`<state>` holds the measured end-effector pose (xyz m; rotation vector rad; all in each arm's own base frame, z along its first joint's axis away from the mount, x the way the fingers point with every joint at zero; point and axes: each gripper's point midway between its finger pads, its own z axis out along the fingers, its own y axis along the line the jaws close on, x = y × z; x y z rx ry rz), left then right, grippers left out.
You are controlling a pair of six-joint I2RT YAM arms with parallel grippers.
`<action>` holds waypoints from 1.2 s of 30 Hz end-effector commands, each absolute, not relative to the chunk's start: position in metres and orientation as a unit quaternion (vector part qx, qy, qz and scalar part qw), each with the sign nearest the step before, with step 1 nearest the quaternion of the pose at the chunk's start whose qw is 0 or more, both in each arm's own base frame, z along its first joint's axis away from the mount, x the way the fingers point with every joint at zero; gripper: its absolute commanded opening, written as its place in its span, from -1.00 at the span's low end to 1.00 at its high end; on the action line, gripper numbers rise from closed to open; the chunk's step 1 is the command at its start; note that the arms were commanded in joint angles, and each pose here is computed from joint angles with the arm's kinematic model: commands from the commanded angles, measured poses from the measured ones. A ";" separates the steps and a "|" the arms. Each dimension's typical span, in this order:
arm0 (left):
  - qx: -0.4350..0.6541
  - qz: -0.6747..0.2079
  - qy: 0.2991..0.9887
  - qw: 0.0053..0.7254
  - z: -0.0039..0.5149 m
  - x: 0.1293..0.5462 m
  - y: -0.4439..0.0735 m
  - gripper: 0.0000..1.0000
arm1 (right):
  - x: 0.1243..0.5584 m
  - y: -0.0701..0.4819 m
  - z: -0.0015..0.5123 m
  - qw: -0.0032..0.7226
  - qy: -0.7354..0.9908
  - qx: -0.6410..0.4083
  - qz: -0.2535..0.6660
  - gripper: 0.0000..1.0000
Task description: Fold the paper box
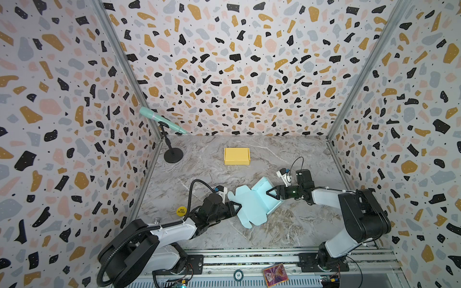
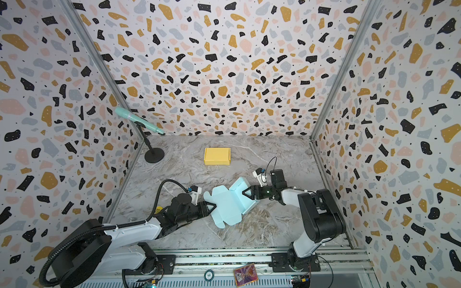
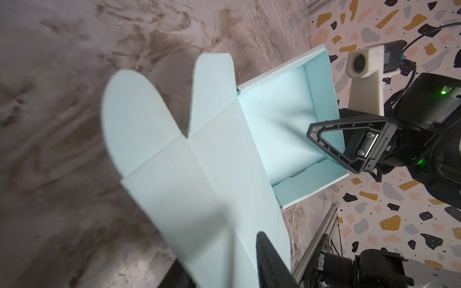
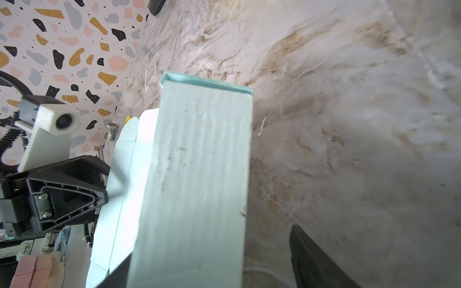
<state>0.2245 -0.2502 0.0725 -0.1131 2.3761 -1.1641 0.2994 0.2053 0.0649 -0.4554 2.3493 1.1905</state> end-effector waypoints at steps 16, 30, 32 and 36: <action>-0.057 -0.409 0.866 0.282 0.090 0.240 -0.245 -0.81 | 0.290 0.199 0.104 0.306 0.838 -0.214 0.397 0.98; 0.065 -0.286 0.904 0.312 0.116 0.255 -0.222 -0.85 | 0.282 0.187 0.153 0.406 0.814 -0.236 0.343 0.98; 0.091 -0.274 0.905 0.311 0.123 0.256 -0.222 -0.85 | 0.284 0.187 0.162 0.420 0.808 -0.235 0.341 0.98; 0.149 -0.239 0.909 0.308 0.134 0.259 -0.221 -0.86 | 0.289 0.179 0.182 0.458 0.799 -0.219 0.323 0.98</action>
